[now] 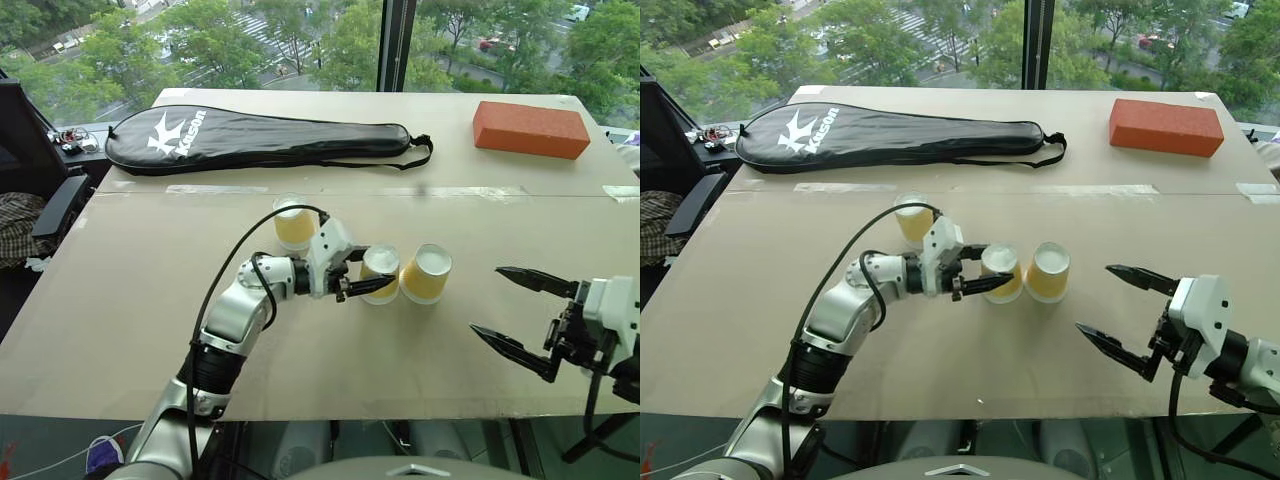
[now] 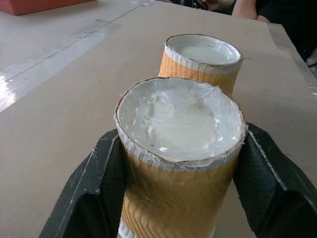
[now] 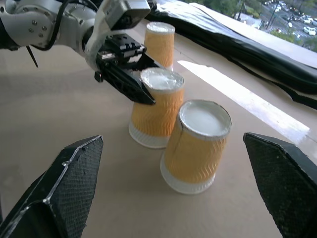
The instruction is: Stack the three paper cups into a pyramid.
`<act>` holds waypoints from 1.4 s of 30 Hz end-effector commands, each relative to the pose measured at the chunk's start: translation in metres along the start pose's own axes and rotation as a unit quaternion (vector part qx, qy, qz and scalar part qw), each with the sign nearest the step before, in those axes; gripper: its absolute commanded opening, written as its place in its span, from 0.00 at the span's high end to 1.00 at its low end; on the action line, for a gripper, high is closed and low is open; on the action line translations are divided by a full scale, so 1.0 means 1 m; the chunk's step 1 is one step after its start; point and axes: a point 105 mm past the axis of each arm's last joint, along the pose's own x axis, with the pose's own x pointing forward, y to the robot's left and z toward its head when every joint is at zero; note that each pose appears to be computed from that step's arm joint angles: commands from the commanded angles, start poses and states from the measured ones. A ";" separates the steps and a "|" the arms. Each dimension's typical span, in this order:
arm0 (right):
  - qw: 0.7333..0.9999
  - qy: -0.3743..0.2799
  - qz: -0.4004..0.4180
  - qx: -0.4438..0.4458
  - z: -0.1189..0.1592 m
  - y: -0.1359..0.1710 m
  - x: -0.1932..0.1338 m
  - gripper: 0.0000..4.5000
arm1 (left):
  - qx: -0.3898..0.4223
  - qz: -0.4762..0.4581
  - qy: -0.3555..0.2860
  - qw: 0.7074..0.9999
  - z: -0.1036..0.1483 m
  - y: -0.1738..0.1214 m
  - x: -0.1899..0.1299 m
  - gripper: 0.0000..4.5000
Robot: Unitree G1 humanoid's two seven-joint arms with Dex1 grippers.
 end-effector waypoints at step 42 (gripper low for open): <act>0.997 -0.059 0.055 -0.011 0.019 -0.005 0.014 0.00 | -0.028 0.300 -0.012 0.953 -0.006 0.085 -0.113 0.01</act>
